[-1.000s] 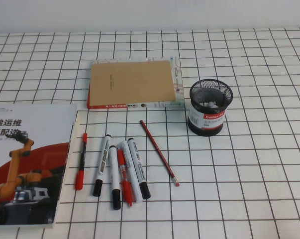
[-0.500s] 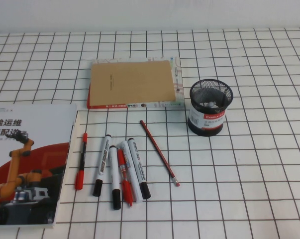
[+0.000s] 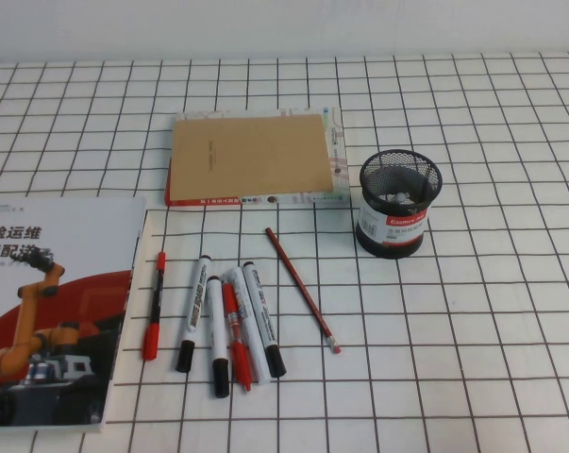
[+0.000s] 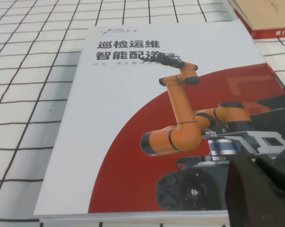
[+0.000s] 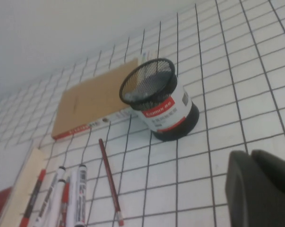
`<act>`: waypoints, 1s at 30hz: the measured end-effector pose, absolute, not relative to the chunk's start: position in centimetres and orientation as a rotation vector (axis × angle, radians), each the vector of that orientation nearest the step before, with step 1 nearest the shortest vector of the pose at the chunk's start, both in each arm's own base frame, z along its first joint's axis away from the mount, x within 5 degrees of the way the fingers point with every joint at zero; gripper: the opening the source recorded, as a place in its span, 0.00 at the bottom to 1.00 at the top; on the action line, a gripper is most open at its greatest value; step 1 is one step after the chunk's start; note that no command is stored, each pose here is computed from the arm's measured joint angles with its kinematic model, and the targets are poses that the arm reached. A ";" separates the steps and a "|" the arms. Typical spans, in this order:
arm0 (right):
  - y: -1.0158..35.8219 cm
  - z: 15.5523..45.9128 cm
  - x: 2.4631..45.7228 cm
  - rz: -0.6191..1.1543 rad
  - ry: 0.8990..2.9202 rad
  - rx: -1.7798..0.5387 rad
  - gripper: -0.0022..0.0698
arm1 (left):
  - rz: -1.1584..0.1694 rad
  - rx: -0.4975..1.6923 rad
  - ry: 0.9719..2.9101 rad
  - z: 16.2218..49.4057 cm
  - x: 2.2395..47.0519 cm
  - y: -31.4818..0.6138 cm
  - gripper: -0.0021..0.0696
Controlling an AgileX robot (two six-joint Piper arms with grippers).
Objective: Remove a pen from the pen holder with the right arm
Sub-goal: 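Take a marker out of the pen holder and lay it on the table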
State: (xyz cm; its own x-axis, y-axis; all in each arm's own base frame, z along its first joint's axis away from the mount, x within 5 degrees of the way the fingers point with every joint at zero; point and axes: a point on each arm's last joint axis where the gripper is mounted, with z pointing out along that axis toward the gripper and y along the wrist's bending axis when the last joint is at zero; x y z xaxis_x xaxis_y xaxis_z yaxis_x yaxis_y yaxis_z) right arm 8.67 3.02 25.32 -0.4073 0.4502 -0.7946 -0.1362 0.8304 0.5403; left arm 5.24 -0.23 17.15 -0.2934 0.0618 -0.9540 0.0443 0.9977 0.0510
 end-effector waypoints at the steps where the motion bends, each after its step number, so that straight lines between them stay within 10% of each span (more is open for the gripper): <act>1: 3.1 25.7 9.3 0.639 1.921 0.211 0.01 | 0.017 0.077 1.869 17.2 5.2 -0.2 0.02; 18: 5.1 26.3 19.0 0.566 2.281 -0.005 0.01 | 0.017 0.077 1.869 17.2 5.2 -0.2 0.02; 30: 15.5 27.0 22.4 0.548 2.085 -0.386 0.01 | 0.017 0.077 1.869 17.2 5.2 -0.2 0.02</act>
